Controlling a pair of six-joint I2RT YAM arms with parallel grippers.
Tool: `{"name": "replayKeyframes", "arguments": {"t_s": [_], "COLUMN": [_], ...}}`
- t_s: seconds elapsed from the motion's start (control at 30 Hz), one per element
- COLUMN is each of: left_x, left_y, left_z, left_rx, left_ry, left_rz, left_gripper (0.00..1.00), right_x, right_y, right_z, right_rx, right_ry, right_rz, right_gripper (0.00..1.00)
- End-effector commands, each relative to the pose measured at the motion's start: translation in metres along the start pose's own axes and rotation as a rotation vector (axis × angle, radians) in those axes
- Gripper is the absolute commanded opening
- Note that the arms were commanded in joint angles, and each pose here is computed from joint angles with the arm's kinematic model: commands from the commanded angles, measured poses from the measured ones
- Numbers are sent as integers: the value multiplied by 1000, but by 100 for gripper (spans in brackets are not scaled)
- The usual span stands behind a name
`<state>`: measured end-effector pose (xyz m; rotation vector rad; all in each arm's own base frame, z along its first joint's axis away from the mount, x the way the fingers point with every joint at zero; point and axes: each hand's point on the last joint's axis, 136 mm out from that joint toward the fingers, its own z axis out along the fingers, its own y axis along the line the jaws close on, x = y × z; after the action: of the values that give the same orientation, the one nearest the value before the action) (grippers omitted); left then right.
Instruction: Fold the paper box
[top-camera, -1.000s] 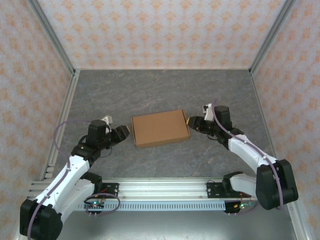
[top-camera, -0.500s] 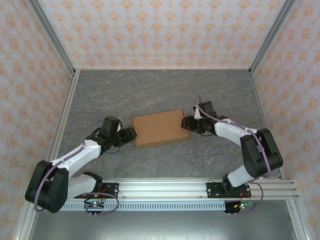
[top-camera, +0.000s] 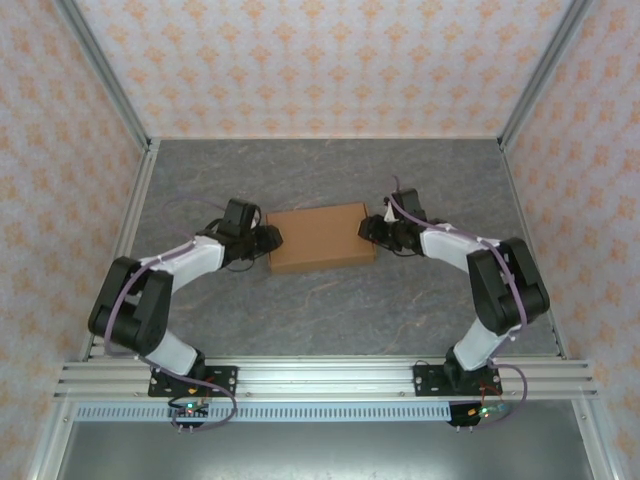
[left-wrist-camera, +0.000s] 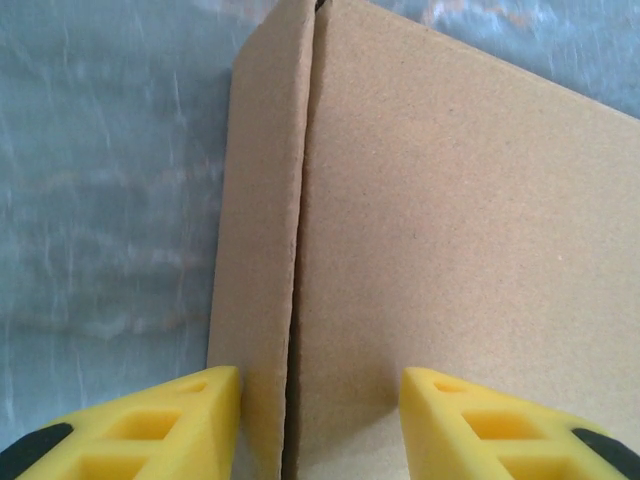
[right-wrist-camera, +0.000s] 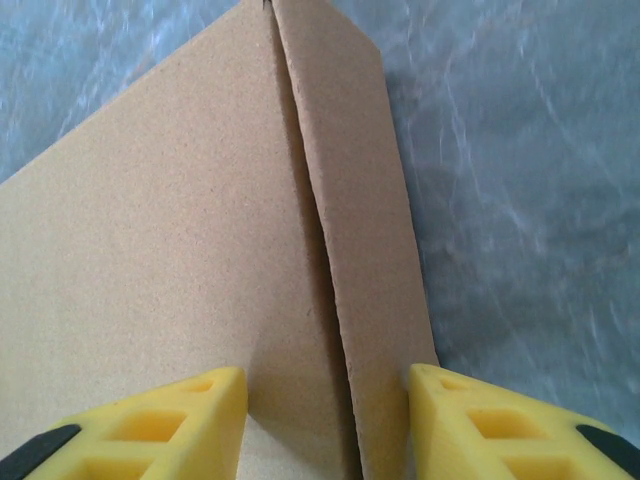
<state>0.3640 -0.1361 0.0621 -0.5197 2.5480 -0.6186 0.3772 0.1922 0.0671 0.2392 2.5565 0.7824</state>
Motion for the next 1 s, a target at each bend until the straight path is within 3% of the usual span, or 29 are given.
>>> {"name": "replayKeyframes", "arguments": {"t_s": [0.0,0.3,0.6,0.8,0.9,0.97], "left_x": [-22,-91,-124,-109,-97,-90], "left_y": [-12,-11,1,48,76,92], "left_z": [14,31,-55,-119,-144,-158], "left_rx": [-6,-89,-209,-354,-432,-476], "left_ry": [1,-53,-369,-622,-728,-776], "left_rz": [59,64,225,251,240,220], "left_gripper": [47,58,76,85,97,100], "right_x": [-26,-80,-114,-107,-97,-93], "right_y": [19,13,-7,-52,-75,-92], "right_z": [10,32,-74,-149,-163,-172], "right_rx": [-41,86,308,590,694,768], "right_ry": [-60,-134,-388,-584,-617,-646], "right_rz": [9,-25,-182,-266,-292,-282], "right_gripper": [46,51,68,77,83,86]}}
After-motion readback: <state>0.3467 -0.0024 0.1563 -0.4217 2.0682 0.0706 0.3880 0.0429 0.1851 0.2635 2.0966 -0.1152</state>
